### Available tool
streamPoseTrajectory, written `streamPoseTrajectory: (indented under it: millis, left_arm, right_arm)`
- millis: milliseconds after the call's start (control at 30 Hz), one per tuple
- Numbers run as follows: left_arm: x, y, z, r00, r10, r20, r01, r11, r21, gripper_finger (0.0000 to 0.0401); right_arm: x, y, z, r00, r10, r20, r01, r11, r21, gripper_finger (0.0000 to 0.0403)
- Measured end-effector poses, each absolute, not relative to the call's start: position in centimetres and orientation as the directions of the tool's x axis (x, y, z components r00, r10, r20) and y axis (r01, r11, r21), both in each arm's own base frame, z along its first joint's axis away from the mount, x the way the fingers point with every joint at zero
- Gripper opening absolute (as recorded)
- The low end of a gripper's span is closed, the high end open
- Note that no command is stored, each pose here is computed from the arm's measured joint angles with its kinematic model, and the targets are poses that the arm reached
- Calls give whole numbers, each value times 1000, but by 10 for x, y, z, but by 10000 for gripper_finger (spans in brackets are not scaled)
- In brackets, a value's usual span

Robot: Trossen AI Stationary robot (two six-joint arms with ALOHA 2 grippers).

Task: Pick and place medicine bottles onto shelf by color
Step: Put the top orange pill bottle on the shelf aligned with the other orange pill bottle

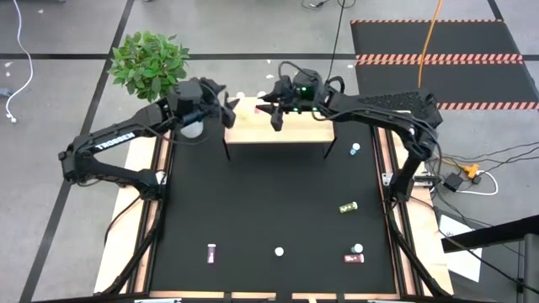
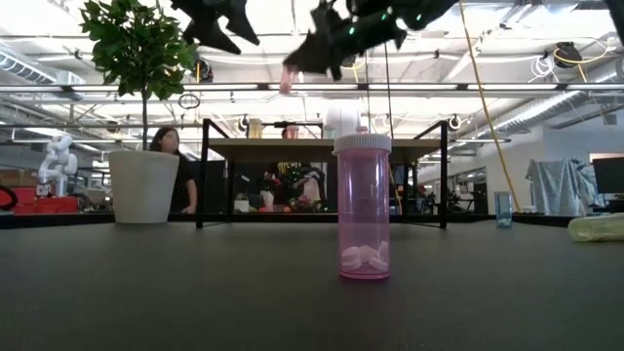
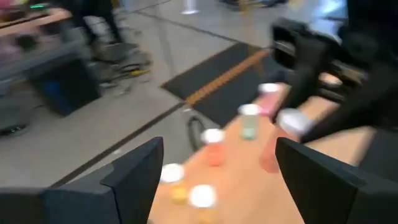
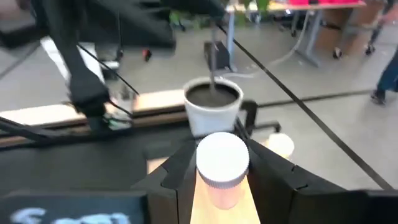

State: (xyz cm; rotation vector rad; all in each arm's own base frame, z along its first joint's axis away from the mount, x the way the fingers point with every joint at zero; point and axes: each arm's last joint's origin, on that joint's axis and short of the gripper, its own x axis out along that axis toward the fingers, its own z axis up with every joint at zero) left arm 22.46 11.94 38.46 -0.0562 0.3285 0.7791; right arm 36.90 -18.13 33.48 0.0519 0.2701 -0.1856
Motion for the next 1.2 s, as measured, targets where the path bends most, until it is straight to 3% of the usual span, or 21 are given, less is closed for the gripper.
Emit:
streamPoseTrajectory:
  millis: [200,400,1200]
  left_arm:
    - [220,128,381,601,726,-336,-759,649,45,312]
    - [223,131,373,576,720,-387,-760,646,69,312]
    - [246,147,372,604,750,-270,-767,639,61,312]
  right_arm:
    - [376,-205,296,896,-210,-391,246,968,43,118]
    - [373,-215,287,876,-220,-429,259,965,33,118]
    - [373,-237,264,898,-165,-407,197,980,36,118]
